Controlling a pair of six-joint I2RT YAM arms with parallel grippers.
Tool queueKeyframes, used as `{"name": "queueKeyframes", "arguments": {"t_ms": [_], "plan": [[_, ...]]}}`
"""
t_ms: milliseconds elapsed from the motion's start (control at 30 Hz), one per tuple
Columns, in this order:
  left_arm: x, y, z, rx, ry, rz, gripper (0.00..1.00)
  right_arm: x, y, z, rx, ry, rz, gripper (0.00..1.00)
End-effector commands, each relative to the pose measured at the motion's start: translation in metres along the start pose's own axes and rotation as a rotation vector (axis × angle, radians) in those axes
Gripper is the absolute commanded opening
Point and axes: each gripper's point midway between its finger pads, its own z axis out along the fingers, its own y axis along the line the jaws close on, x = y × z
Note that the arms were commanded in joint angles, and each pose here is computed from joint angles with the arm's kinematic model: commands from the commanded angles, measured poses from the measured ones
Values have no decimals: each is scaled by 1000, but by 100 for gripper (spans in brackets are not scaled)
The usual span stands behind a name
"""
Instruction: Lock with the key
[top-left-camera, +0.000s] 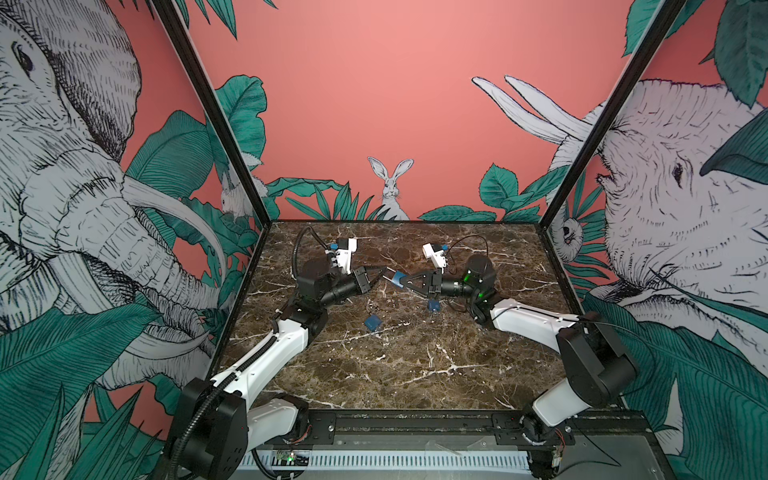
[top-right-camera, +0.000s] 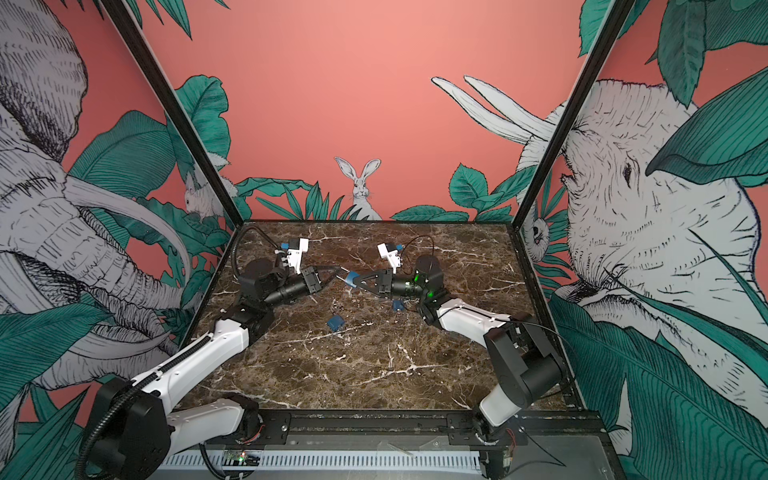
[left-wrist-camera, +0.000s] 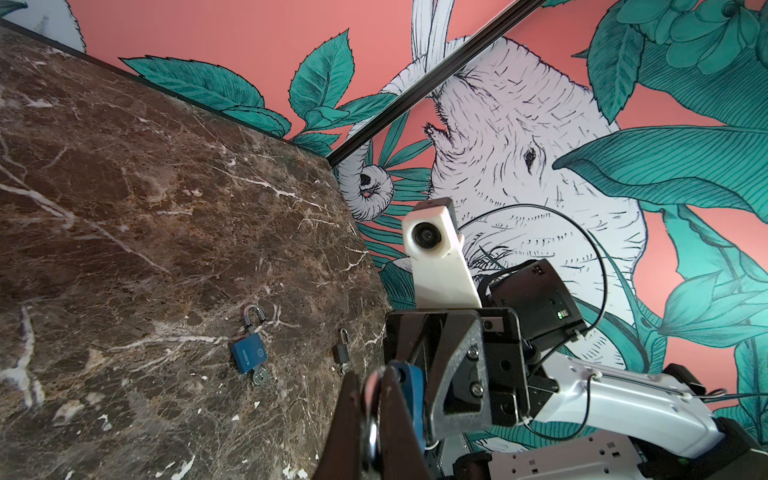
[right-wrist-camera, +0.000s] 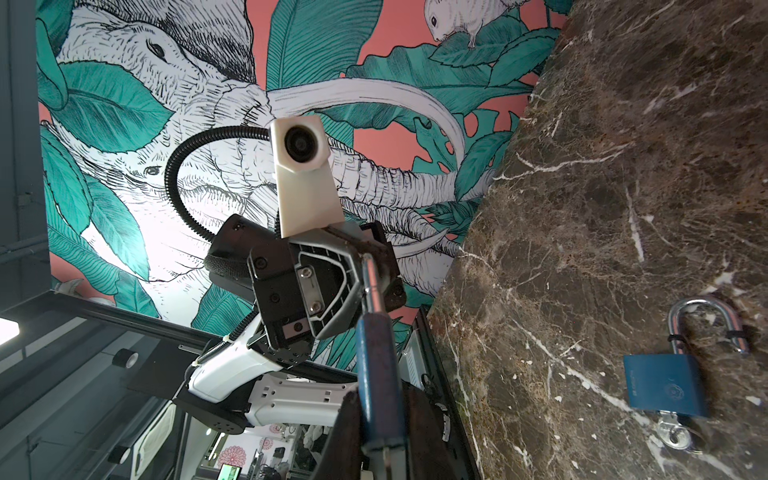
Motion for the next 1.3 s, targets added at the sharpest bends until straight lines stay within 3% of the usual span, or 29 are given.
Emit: {"name": "queueKeyframes", "arguments": {"t_ms": [0,200,367,1267], "plan": [[25,-33,-4,143,109,36,0,-45,3,-4,41,-172,-70,0],[25,-29,-2,125,115,16,0,-53,9,-2,48,-175,-158,0],[26,-21,1,100,118,-16,0,-60,25,2,-54,-193,-206,0],[25,-32,-4,159,95,20,0,-82,-8,12,-19,-218,-76,0]]}}
